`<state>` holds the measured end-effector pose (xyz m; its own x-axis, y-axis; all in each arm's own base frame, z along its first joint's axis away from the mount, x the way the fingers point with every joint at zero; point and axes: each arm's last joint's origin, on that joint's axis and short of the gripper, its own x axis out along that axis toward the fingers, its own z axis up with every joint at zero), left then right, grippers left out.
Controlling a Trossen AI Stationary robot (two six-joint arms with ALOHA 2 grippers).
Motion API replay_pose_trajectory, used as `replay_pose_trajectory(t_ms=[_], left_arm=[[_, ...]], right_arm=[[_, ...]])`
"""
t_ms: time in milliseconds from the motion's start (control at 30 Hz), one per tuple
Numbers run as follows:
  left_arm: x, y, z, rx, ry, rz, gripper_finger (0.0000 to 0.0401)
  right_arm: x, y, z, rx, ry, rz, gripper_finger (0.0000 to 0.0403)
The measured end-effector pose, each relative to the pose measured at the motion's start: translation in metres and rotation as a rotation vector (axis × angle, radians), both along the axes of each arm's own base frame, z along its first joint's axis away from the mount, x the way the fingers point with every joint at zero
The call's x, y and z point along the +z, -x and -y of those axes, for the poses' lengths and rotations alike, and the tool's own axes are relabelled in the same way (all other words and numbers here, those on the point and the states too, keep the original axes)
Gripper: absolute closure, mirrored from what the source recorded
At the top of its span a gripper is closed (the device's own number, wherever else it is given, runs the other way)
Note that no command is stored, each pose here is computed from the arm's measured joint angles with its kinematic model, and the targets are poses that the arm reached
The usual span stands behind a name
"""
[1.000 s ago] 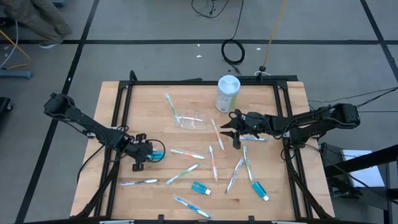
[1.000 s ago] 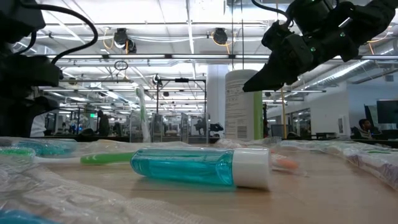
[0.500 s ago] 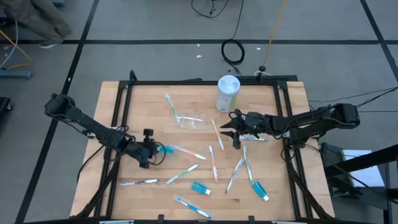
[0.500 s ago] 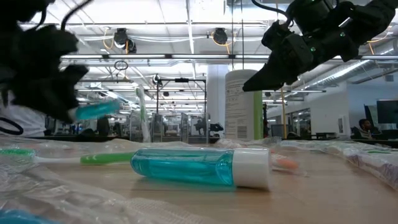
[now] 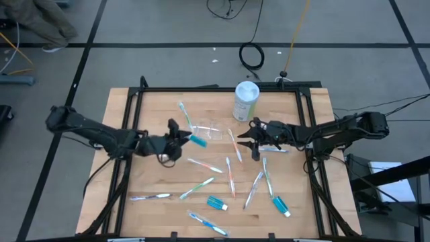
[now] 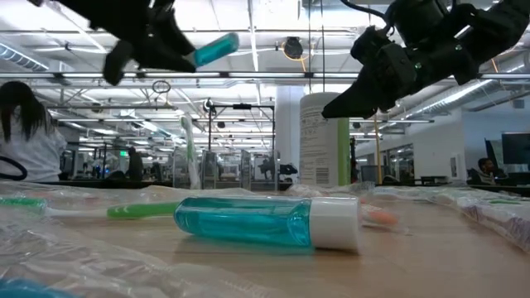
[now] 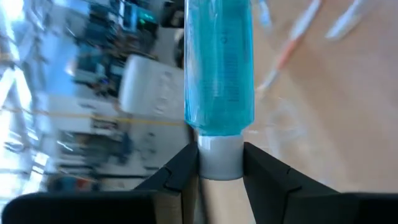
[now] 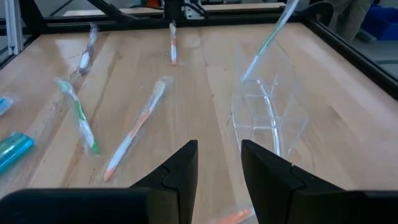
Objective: Pick & Place toothbrushing station
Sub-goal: Put the blue mouthwash into the transparent organizer
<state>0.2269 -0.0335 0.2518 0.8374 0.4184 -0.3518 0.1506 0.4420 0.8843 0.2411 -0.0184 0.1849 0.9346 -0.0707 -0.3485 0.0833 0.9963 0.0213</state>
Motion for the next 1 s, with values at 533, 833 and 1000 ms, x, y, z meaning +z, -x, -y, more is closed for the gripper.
replay_pose_trajectory(t_ms=[533, 833, 1000], left_arm=[[-0.031, -0.046, -0.044, -0.044, -0.668, -0.466, 0.0288], [-0.044, -0.057, -0.059, -0.005, -0.794, -0.589, 0.0288], [-0.046, -0.056, -0.071, -0.016, -0.886, -0.695, 0.0288]], right_arm=[[-0.015, 0.017, -0.001, -0.008, -0.006, 0.143, 0.0289], [-0.016, 0.017, -0.001, -0.005, -0.007, 0.141, 0.0289], [-0.016, 0.017, -0.001, -0.005, -0.007, 0.143, 0.0289]])
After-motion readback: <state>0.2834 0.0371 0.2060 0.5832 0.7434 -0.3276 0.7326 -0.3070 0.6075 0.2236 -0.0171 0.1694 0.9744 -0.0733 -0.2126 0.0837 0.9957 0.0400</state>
